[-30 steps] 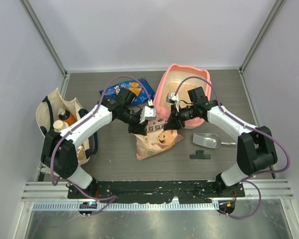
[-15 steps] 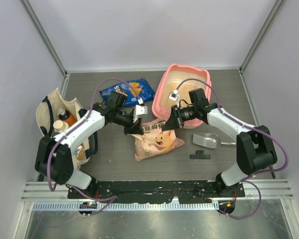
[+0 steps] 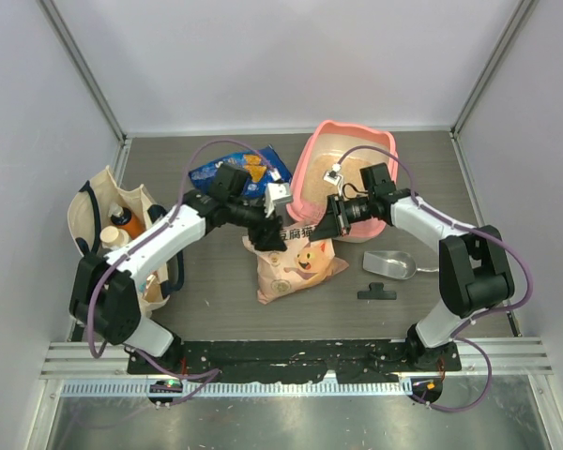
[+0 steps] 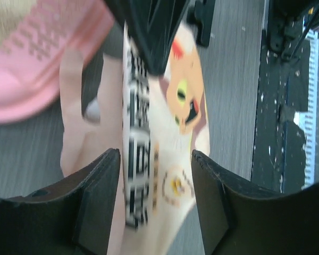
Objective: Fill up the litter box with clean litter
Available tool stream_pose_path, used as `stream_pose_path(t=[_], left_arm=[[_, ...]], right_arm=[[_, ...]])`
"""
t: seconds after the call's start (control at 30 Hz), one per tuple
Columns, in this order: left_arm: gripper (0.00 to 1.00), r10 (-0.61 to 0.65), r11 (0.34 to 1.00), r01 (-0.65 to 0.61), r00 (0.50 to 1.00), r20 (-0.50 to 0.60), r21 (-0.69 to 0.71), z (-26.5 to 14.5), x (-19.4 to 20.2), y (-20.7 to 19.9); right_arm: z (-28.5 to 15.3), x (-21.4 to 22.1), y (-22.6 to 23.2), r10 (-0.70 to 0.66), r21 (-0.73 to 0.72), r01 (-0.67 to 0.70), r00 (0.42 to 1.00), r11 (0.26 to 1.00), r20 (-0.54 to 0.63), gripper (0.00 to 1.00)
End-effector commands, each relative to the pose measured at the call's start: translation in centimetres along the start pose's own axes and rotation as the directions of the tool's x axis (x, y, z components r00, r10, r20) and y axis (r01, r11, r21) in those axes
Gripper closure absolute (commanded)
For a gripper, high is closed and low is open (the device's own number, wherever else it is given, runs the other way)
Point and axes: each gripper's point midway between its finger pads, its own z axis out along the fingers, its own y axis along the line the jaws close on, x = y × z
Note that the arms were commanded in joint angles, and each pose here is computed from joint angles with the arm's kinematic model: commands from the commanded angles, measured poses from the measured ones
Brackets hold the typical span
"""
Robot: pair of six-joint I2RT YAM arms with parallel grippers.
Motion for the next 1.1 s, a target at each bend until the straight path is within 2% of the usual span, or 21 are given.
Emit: stream_pose_path(t=[0.0,0.13,0.2,0.3,0.33,0.47,0.5,0.53,0.6,0.63,0.67,0.73,0.87,0.97,1.0,1.07], left_arm=[[0.40,0.104,0.994,-0.098,0.988,0.111,-0.052,2.9,-5.7,1.6],[0.39,0.120,0.992,-0.115,0.987,0.109,-0.050,5.3,-7.1,2.7],[0.46,0.094,0.996,-0.094,0.992,0.089,-0.012,6.4,-6.5,3.0],[0.63,0.079,0.995,-0.083,0.994,0.072,0.052,6.9,-6.4,2.6],[0.73,0.071,0.995,-0.076,0.995,0.065,0.070,7.0,-6.2,2.3],[0.95,0.033,0.990,-0.037,0.999,0.029,0.135,7.2,-5.0,1.3],[0.99,0.015,0.988,-0.018,1.000,0.019,0.156,7.2,-4.7,0.9],[1.00,0.006,0.986,-0.009,1.000,0.017,0.168,7.2,-4.6,0.7],[1.00,-0.030,0.982,0.029,1.000,0.002,0.186,7.1,-4.4,0.3],[1.00,-0.041,0.979,0.041,0.999,-0.003,0.198,7.1,-4.3,0.0],[1.00,-0.052,0.976,0.052,0.999,-0.007,0.210,7.0,-4.1,-0.1],[1.00,-0.088,0.967,0.092,0.996,-0.028,0.237,6.9,-3.5,-0.5],[1.00,-0.196,0.935,0.203,0.979,-0.053,0.292,6.4,-3.0,-0.7],[1.00,-0.249,0.916,0.254,0.967,-0.057,0.312,5.2,-3.3,-0.6],[1.00,-0.257,0.912,0.262,0.965,-0.057,0.315,5.0,-3.3,-0.5],[1.00,-0.279,0.905,0.284,0.958,-0.062,0.317,4.0,-3.2,-0.6]], right_arm=[[-0.6,-1.9,2.1,-0.046,-0.072,0.048,0.999,0.996,0.023,0.98],[-0.3,-1.2,2.1,-0.026,-0.091,0.025,1.000,0.996,-0.005,0.98],[-0.4,-0.9,2.2,-0.036,-0.100,0.033,0.999,0.994,-0.022,0.98],[-0.6,-0.6,2.4,-0.055,-0.103,0.051,0.998,0.993,-0.042,0.98],[-0.6,-0.6,2.5,-0.062,-0.103,0.057,0.997,0.993,-0.045,0.98],[-1.1,-0.4,2.3,-0.105,-0.088,0.099,0.993,0.991,-0.061,0.98],[-1.4,-0.2,2.2,-0.096,-0.074,0.091,0.993,0.993,-0.070,0.88],[-1.8,-1.0,2.2,-0.154,-0.069,0.150,0.986,0.986,-0.058,0.80],[-3.8,-2.0,1.8,-0.146,-0.038,0.145,0.989,0.989,-0.027,0.59],[-4.8,-3.3,1.8,-0.198,-0.029,0.198,0.980,0.980,0.003,0.55],[-5.6,-3.4,1.7,-0.182,-0.026,0.183,0.983,0.983,0.008,0.49],[-7.6,-4.9,1.7,-0.246,0.001,0.246,0.968,0.969,0.041,0.44],[-8.2,-3.2,3.2,-0.409,-0.065,0.408,0.912,0.911,-0.007,0.38],[-6.9,-1.6,3.6,-0.408,-0.128,0.400,0.912,0.907,-0.038,0.37],[-6.5,-1.2,3.5,-0.453,-0.147,0.443,0.891,0.885,-0.042,0.37],[-5.1,-0.5,3.9,-0.464,-0.195,0.446,0.884,0.874,-0.054,0.37]])
